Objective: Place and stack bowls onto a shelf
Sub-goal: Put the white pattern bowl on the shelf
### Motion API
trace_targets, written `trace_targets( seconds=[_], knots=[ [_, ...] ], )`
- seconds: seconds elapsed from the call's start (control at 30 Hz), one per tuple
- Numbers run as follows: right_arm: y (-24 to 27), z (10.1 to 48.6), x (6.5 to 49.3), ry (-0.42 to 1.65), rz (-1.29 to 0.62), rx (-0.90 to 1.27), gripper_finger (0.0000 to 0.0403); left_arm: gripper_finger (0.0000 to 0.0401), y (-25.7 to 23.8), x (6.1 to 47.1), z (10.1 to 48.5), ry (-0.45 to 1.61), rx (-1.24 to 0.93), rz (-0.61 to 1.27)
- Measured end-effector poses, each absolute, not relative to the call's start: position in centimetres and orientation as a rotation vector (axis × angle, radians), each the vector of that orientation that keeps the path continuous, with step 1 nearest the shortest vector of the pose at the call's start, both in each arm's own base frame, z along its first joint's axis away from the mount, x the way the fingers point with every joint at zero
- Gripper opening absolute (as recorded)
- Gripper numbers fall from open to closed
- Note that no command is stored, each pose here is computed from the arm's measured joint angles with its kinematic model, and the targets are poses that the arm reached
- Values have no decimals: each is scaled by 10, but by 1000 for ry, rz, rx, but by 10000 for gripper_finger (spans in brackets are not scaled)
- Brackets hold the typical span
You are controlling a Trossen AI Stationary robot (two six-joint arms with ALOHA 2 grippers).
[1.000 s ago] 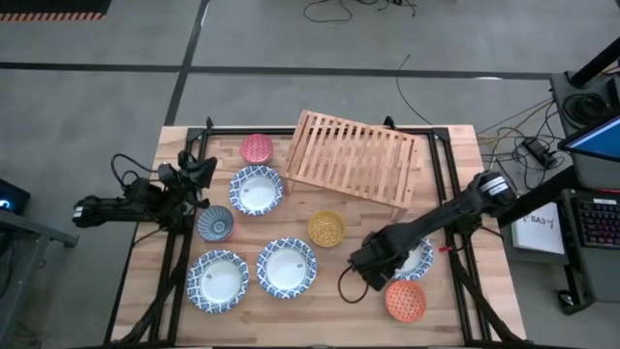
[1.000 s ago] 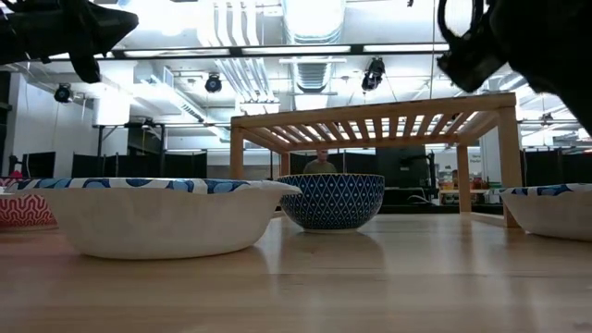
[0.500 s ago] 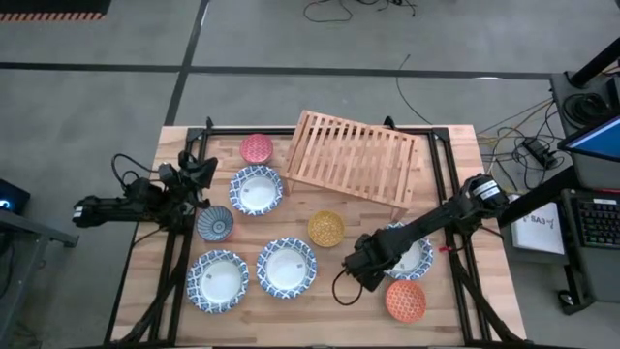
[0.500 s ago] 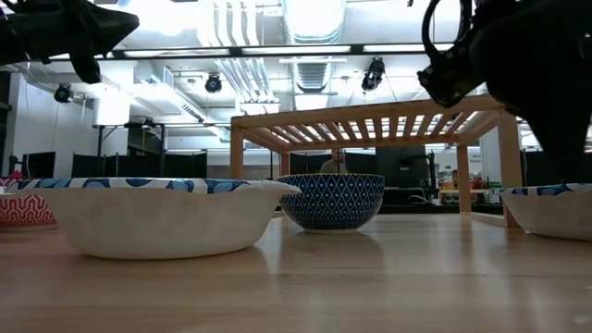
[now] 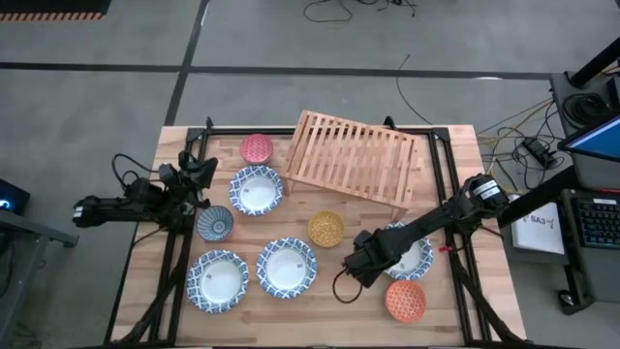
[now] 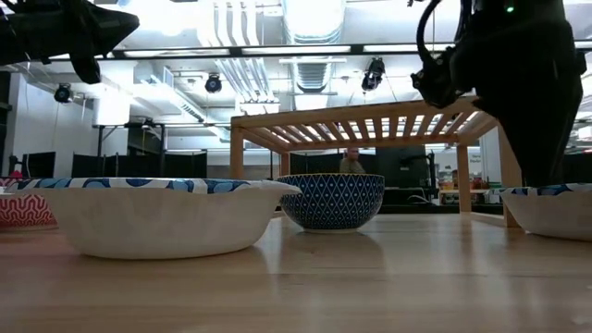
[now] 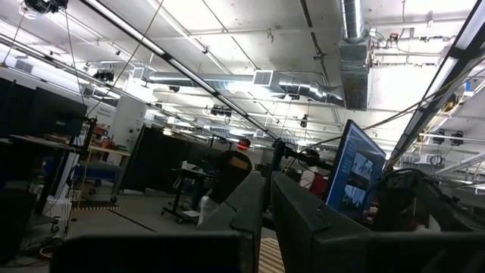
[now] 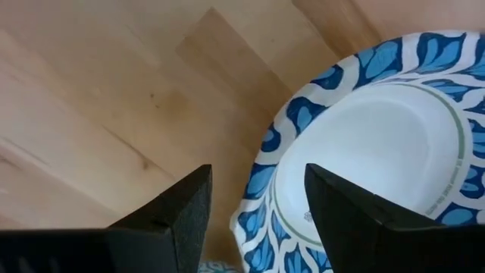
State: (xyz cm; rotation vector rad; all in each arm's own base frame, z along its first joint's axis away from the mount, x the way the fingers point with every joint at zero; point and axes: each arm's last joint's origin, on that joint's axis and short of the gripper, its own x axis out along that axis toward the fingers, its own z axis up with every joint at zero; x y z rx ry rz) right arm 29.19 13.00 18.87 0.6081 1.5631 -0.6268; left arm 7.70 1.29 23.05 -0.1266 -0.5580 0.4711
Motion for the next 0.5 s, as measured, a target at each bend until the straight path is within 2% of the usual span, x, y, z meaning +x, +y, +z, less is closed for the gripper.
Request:
trace_targets(
  seconds=[0.27,0.37,0.5],
  knots=[
    [131,173,284,1574,-625,594,196,13,13,77,231,-559,-127,471],
    [131,173,284,1574,-623,593,176,13,13,77,231,-560,-127,471],
    [131,173,284,1575,-615,586,126,13,13,77,231,-561,-127,471]
  ],
)
